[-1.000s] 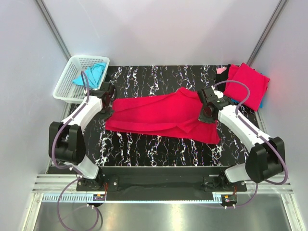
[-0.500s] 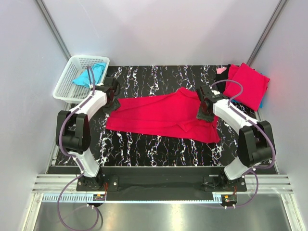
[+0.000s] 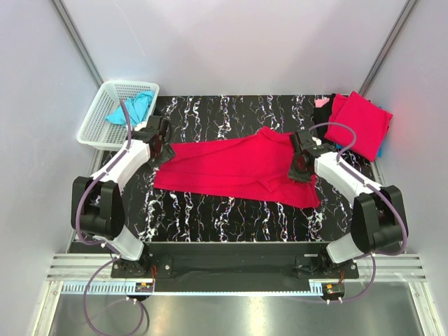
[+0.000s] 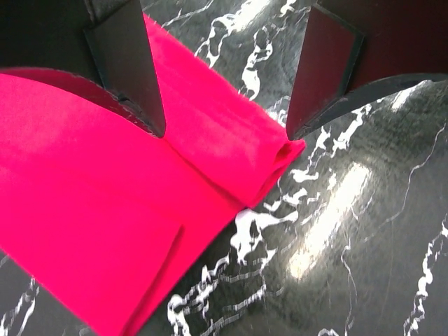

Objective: Fold and stack the t-shirts
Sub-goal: Fold the tshirt

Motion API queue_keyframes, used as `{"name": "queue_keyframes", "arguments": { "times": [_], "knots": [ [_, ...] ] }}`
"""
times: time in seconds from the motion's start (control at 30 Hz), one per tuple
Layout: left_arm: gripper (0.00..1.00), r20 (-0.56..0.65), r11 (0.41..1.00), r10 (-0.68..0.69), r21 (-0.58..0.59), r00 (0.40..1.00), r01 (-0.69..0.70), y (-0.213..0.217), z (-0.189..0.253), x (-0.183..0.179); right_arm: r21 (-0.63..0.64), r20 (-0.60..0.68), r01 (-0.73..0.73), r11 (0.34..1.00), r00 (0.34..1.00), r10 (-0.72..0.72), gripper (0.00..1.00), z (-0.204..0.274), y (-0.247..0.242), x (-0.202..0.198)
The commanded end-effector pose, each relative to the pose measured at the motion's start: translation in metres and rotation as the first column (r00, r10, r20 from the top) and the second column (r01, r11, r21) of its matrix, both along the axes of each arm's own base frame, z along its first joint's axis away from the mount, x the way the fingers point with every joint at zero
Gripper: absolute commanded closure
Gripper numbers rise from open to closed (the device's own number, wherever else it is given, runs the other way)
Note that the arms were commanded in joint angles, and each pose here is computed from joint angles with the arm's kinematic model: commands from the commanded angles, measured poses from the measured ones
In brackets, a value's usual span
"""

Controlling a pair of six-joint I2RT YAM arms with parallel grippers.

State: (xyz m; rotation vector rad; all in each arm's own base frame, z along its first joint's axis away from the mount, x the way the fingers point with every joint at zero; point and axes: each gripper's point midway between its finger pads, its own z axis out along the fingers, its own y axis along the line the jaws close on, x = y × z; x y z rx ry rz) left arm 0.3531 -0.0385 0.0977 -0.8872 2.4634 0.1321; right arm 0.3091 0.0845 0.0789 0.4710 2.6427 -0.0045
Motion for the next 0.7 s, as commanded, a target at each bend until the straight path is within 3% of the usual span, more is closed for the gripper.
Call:
{"name": "queue_keyframes", "arguments": {
  "times": [0.0,0.37,0.5,0.67],
  "knots": [
    [0.26,0.017,0.997,-0.061,-0.035,0.998,0.062,-0.016,0.006,-0.008,0.081,-0.008,-0.036,0.996,0.999,0.037,0.76,0.001,0.011,-0.015],
    [0.27,-0.041,0.975,-0.200,-0.109,0.979,0.194,-0.051,-0.006,-0.021,0.152,0.009,-0.128,0.980,0.992,0.128,0.78,-0.004,0.031,-0.008],
    [0.27,-0.045,0.981,-0.182,-0.070,0.982,0.179,-0.045,-0.007,-0.020,0.197,0.010,-0.167,0.966,0.986,0.169,0.84,-0.002,0.043,0.000],
    [0.32,-0.112,0.992,-0.128,-0.005,0.985,0.128,-0.031,-0.017,-0.026,0.254,0.033,-0.193,0.948,0.981,0.191,0.84,0.007,0.056,0.004]
  ]
}}
